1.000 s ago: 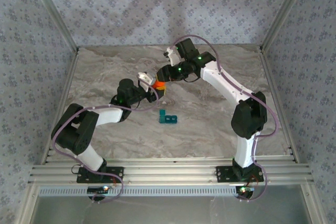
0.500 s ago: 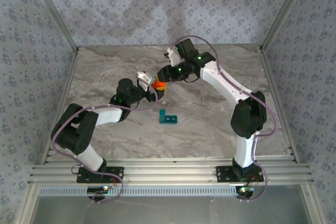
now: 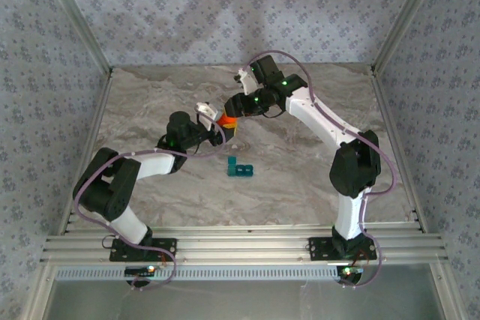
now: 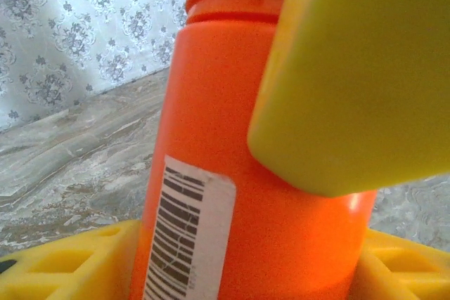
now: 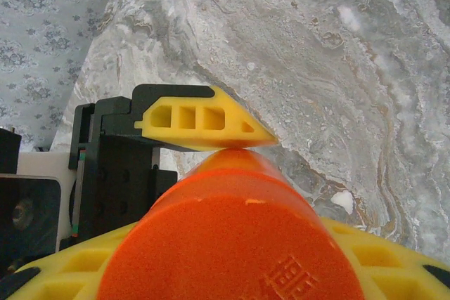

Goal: Sort the pills into containers

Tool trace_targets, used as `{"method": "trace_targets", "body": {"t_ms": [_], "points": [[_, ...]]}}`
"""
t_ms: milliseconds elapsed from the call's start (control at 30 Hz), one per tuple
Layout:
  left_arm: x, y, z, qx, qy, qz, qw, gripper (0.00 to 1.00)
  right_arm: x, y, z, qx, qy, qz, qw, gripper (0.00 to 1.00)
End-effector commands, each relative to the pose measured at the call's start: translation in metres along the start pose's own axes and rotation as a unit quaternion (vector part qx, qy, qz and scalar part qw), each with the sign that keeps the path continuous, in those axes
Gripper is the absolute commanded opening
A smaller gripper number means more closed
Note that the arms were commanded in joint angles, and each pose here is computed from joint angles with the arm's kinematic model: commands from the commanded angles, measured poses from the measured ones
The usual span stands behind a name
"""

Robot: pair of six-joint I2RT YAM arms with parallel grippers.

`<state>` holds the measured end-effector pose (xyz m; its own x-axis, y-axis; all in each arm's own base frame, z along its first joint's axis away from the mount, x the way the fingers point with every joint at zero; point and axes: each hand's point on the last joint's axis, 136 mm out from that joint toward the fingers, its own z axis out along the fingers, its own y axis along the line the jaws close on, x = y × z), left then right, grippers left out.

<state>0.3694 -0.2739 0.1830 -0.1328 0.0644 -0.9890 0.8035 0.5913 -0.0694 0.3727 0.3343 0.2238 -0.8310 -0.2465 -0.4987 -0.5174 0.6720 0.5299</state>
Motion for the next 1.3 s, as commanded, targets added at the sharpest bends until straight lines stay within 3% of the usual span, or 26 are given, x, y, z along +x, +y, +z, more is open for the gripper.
{"method": "trace_targets", "body": {"t_ms": [0,200,400,533,633,733,1000,1267], "points": [[-0.02,0.011,0.005,-0.012,-0.024,-0.001,1.0,0.65,0.013,0.005,-0.001,-0.005,0.024,0.009,1.0,0.24],[-0.016,0.013,0.008,-0.013,-0.019,-0.005,1.0,0.72,0.013,0.006,-0.002,-0.005,0.022,0.008,1.0,0.24],[-0.014,0.013,0.009,-0.011,-0.016,-0.008,1.0,0.7,0.015,0.006,-0.002,-0.004,0.023,0.008,1.0,0.24],[-0.013,0.012,0.009,-0.009,-0.015,-0.009,1.0,0.6,0.016,0.006,-0.002,-0.006,0.026,0.008,1.0,0.24],[-0.015,0.013,0.008,-0.009,-0.015,-0.014,1.0,0.47,0.015,0.006,-0.004,-0.007,0.025,0.009,1.0,0.24],[-0.019,0.015,0.006,-0.013,-0.021,-0.024,0.999,0.37,0.012,0.004,-0.008,-0.015,0.018,0.019,1.0,0.32],[-0.034,0.024,-0.001,-0.026,-0.039,-0.031,0.998,0.25,-0.005,-0.009,-0.024,-0.043,-0.034,0.057,0.997,0.43],[-0.039,0.024,0.001,-0.023,-0.04,-0.032,0.998,0.17,-0.005,-0.007,-0.026,-0.049,-0.033,0.057,0.997,0.57]]}}
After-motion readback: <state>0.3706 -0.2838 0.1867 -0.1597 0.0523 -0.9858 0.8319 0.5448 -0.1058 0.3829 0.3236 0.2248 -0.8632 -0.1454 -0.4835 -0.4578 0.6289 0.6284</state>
